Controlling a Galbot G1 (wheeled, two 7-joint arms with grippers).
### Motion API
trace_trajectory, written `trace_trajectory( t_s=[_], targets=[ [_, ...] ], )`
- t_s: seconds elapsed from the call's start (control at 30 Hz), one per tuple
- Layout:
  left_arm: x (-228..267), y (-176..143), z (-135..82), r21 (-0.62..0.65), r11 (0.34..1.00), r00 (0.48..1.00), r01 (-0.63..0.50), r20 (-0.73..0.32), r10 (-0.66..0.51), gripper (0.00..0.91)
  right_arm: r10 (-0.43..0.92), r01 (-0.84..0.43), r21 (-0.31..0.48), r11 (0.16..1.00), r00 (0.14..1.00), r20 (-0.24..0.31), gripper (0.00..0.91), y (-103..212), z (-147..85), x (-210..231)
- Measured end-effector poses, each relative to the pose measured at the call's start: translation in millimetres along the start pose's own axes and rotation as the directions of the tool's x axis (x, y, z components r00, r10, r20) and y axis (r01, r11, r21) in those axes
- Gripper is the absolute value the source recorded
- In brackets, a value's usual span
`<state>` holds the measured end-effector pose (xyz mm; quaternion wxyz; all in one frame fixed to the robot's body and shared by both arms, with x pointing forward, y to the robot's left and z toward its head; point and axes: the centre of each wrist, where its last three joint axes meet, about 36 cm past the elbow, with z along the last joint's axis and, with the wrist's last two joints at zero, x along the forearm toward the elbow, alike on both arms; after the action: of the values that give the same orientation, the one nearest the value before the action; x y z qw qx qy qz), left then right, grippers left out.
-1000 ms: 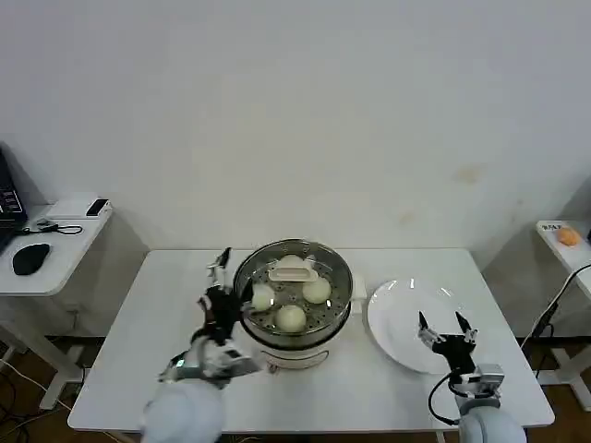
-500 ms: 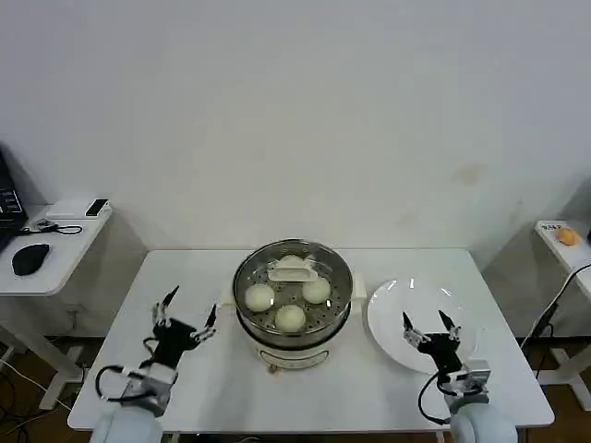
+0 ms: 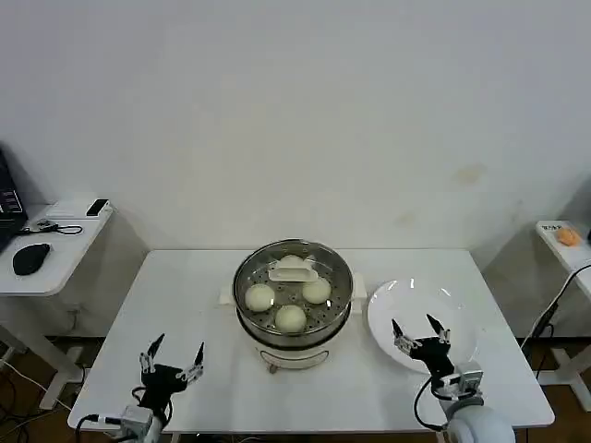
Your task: Take steamed baozi put them in steamer then cover it.
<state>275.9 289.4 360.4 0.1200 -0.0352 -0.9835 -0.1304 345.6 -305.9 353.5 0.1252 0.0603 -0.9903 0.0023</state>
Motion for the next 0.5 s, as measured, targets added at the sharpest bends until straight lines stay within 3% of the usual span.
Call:
trace_trajectory(
  t_s=[0.5],
  targets=[
    [25,-5,8,0.095,0.995,0.999,0.034,-0.044,-0.03,0.907,-0.02,0.021,0.027,0.999,0.999,-0.029,0.907,4,-1,-4]
  ],
)
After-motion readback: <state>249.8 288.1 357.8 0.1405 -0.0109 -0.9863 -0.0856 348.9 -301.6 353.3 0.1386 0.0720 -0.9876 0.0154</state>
